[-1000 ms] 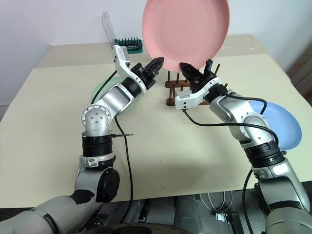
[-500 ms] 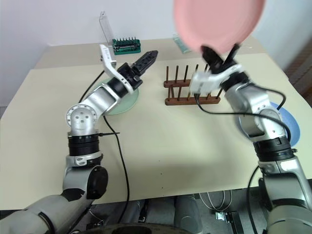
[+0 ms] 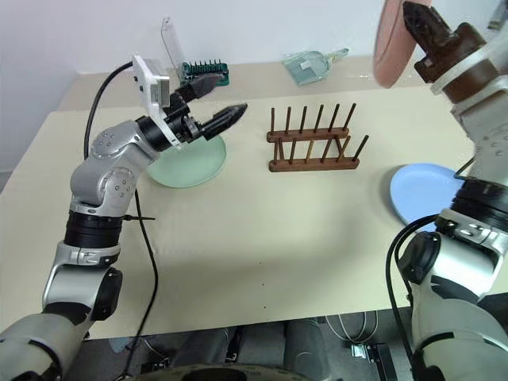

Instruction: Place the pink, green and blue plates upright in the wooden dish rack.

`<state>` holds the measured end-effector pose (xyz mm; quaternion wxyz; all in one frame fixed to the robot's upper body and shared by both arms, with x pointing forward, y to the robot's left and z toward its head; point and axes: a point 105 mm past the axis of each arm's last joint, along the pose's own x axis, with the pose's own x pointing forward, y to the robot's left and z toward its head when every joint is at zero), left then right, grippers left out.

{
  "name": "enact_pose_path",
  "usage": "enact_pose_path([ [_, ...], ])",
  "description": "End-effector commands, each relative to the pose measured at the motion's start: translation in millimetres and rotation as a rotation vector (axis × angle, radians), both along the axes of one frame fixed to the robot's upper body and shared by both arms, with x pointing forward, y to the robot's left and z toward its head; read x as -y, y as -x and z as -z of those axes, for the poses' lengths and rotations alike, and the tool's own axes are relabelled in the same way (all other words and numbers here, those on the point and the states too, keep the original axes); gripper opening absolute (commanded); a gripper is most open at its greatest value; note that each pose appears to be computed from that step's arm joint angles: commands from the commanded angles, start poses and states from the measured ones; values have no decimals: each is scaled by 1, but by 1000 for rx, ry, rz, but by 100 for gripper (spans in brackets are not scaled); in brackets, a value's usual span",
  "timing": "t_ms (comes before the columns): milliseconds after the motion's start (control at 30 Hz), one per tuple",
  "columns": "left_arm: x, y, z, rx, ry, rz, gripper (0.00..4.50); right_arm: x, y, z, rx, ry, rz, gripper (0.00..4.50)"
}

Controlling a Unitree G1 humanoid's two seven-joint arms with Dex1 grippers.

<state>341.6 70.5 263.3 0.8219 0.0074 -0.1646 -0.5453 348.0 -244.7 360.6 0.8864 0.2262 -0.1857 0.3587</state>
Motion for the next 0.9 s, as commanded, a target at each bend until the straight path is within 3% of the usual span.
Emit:
enact_pose_path([
  [33, 1, 21, -8, 38, 7, 116, 445, 6, 19, -18, 28, -68, -104, 0],
  [300, 4, 25, -8, 35, 20, 138, 445, 3, 5, 20, -95, -24, -123, 0],
  [900, 3, 26, -13, 53, 36, 101, 445, 27, -18, 51, -158, -48, -41, 0],
])
